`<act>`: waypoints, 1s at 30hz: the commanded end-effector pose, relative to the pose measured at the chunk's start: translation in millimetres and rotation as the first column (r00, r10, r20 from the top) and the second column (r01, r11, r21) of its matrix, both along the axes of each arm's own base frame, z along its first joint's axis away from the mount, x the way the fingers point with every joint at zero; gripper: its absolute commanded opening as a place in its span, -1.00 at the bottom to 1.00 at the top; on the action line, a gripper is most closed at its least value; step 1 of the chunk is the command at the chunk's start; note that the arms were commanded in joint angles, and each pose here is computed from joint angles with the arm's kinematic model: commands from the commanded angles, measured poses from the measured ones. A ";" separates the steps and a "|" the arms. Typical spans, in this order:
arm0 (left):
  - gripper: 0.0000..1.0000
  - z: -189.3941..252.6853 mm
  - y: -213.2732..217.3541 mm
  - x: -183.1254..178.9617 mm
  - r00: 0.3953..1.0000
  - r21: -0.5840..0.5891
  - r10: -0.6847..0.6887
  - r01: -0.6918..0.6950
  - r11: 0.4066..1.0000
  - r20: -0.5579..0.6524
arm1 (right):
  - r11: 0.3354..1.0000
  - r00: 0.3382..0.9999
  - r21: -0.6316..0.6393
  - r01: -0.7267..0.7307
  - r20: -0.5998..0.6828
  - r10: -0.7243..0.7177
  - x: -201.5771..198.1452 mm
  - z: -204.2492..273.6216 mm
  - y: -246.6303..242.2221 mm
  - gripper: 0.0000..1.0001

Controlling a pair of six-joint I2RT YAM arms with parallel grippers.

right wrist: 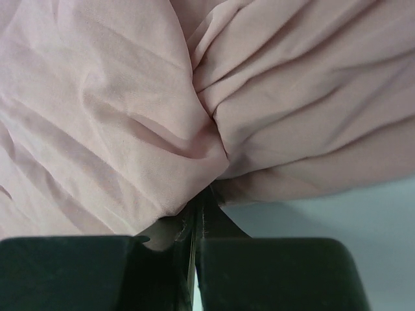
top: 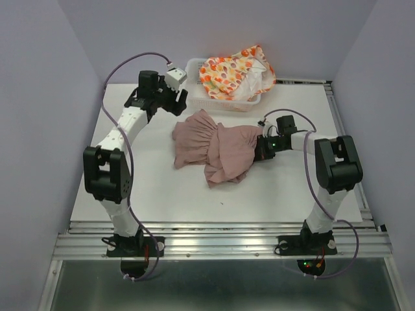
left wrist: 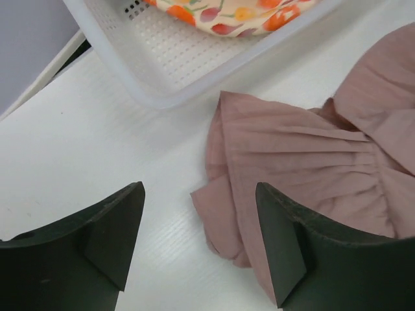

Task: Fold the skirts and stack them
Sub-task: Fold the skirt

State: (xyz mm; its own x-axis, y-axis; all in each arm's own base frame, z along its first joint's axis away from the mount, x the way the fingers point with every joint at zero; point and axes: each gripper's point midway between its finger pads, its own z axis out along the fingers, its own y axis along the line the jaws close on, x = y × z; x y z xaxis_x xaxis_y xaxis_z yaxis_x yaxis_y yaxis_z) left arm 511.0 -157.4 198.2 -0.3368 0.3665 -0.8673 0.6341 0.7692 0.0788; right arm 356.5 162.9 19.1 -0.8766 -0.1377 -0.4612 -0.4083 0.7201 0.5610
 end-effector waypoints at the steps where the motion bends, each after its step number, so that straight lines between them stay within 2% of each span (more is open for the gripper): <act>1: 0.50 11.8 -27.7 -63.1 0.992 -0.076 -0.122 0.119 0.990 -0.037 | 0.995 0.990 -0.101 0.011 -0.137 -0.025 -44.4 -22.1 -11.5 -0.99; 4: 0.43 -10.6 -35.8 -94.2 0.974 -0.101 -0.187 0.174 0.980 -0.131 | 0.995 0.984 -0.094 -0.016 -0.178 -0.001 -71.4 -16.3 -3.2 -0.99; 7: 0.10 -31.8 -48.3 -115.7 0.937 -0.128 -0.255 0.230 0.965 -0.238 | 0.995 0.990 -0.071 -0.064 -0.131 0.054 -79.0 1.3 17.1 -0.99; 9: -0.04 -47.2 -57.2 -125.2 0.915 -0.124 -0.284 0.258 0.958 -0.288 | 0.996 0.986 -0.065 -0.063 -0.160 0.052 -84.4 6.0 25.2 -0.99; 11: -0.06 -55.7 -69.1 -130.9 0.901 -0.124 -0.307 0.283 0.951 -0.305 | 0.996 0.986 -0.058 -0.065 -0.159 0.056 -82.3 9.7 27.0 -0.97; 12: -0.06 -62.5 -73.1 -132.4 0.892 -0.135 -0.312 0.283 0.950 -0.327 | 0.995 0.986 -0.067 -0.068 -0.157 0.057 -81.4 9.2 25.8 -0.89; 13: -0.05 -63.0 -76.8 -135.9 0.880 -0.164 -0.326 0.285 0.944 -0.345 | 0.994 0.989 -0.090 -0.063 -0.142 0.050 -76.3 10.8 23.3 -0.49; 15: 0.04 -59.0 -78.9 -141.2 0.867 -0.186 -0.356 0.308 0.933 -0.348 | 0.992 0.987 -0.108 -0.065 -0.152 0.049 -79.8 15.9 19.8 -0.36; 16: 0.19 -51.1 -78.8 -146.5 0.864 -0.191 -0.383 0.336 0.922 -0.328 | 0.992 0.989 -0.114 -0.062 -0.144 0.045 -80.3 19.8 18.5 -0.25; 17: 0.25 -46.6 -79.6 -154.0 0.849 -0.184 -0.442 0.404 0.896 -0.290 | 0.991 0.991 -0.125 -0.055 -0.129 0.039 -79.6 23.7 16.4 -0.02; 18: 0.33 -48.3 -75.5 -171.1 0.820 -0.181 -0.477 0.441 0.879 -0.317 | 0.991 0.994 -0.122 -0.051 -0.103 0.038 -81.1 33.6 15.5 0.04; 19: 0.36 -37.4 -75.9 -184.1 0.799 -0.186 -0.524 0.491 0.851 -0.294 | 0.992 0.995 -0.118 -0.050 -0.092 0.039 -82.0 38.6 15.5 0.06; 22: 0.48 -39.6 -73.5 -216.4 0.739 -0.181 -0.583 0.556 0.811 -0.338 | 0.992 0.996 -0.115 -0.047 -0.076 0.039 -84.9 42.4 14.4 0.14; 27: 0.52 -67.3 -83.4 -241.3 0.677 -0.233 -0.557 0.514 0.826 -0.481 | 0.991 0.995 -0.128 -0.040 -0.096 0.028 -85.6 29.8 12.8 0.13; 30: 0.52 -77.4 -93.5 -248.2 0.641 -0.272 -0.560 0.497 0.824 -0.525 | 0.992 0.997 -0.120 -0.025 -0.073 0.016 -79.5 29.7 14.6 0.14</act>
